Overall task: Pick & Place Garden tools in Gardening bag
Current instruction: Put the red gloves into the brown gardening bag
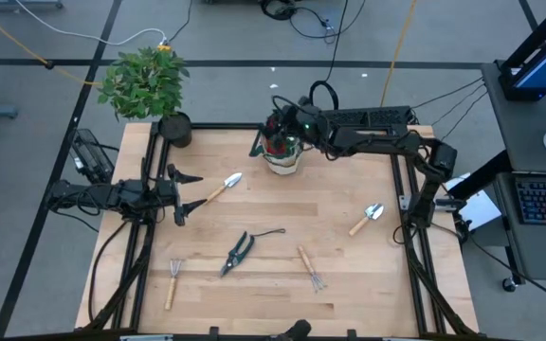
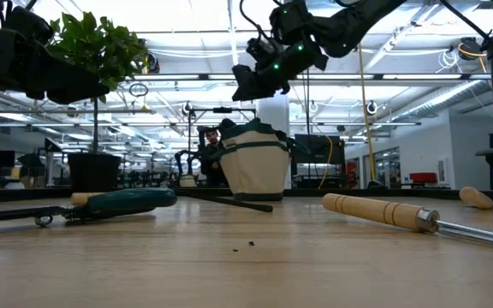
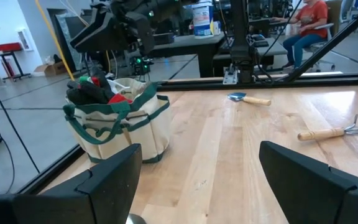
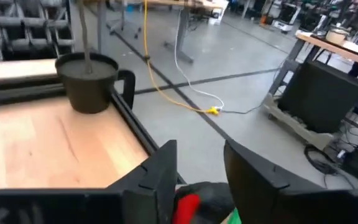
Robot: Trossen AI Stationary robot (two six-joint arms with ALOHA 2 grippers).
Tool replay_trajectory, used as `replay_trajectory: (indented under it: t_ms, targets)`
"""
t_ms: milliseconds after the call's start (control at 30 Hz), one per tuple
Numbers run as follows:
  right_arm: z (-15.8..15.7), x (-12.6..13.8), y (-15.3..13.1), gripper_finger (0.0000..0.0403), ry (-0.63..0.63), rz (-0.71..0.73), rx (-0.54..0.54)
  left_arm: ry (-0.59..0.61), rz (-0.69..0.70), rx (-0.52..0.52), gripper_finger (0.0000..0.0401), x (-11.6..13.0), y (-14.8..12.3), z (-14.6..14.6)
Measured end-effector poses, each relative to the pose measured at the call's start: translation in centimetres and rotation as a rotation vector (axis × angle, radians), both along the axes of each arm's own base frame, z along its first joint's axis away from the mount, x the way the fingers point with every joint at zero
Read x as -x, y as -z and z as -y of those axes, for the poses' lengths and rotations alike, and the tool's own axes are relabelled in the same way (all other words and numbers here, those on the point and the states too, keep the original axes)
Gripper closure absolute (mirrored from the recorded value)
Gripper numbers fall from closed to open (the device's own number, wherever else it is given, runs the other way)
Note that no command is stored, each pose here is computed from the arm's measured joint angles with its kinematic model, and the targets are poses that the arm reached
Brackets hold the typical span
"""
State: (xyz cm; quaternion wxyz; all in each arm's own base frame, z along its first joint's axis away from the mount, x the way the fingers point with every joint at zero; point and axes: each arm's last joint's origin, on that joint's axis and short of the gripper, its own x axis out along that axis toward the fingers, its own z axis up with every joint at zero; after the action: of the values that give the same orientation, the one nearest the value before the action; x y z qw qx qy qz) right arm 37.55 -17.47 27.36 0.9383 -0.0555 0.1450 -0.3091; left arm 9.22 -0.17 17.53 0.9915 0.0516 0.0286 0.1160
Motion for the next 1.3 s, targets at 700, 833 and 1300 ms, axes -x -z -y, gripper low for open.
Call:
replay_trajectory:
  t_ms: [700, 833, 1300]
  targets:
    - [-0.6, -0.7, 1.0, 0.0289, -0.053, -0.066, -0.002, 0.000, -0.010, -0.043, 0.0068, 0.0, 0.0, 0.0]
    - [-0.5, -1.0, 2.4, 0.0289, -0.048, -0.110, -0.039, 0.000, -0.010, -0.042, 0.0068, 0.0, 0.0, 0.0]
    - [0.4, -3.6, 5.0, 0.0289, -0.026, -0.213, -0.088, 0.000, -0.008, -0.033, 0.0068, 0.0, 0.0, 0.0]
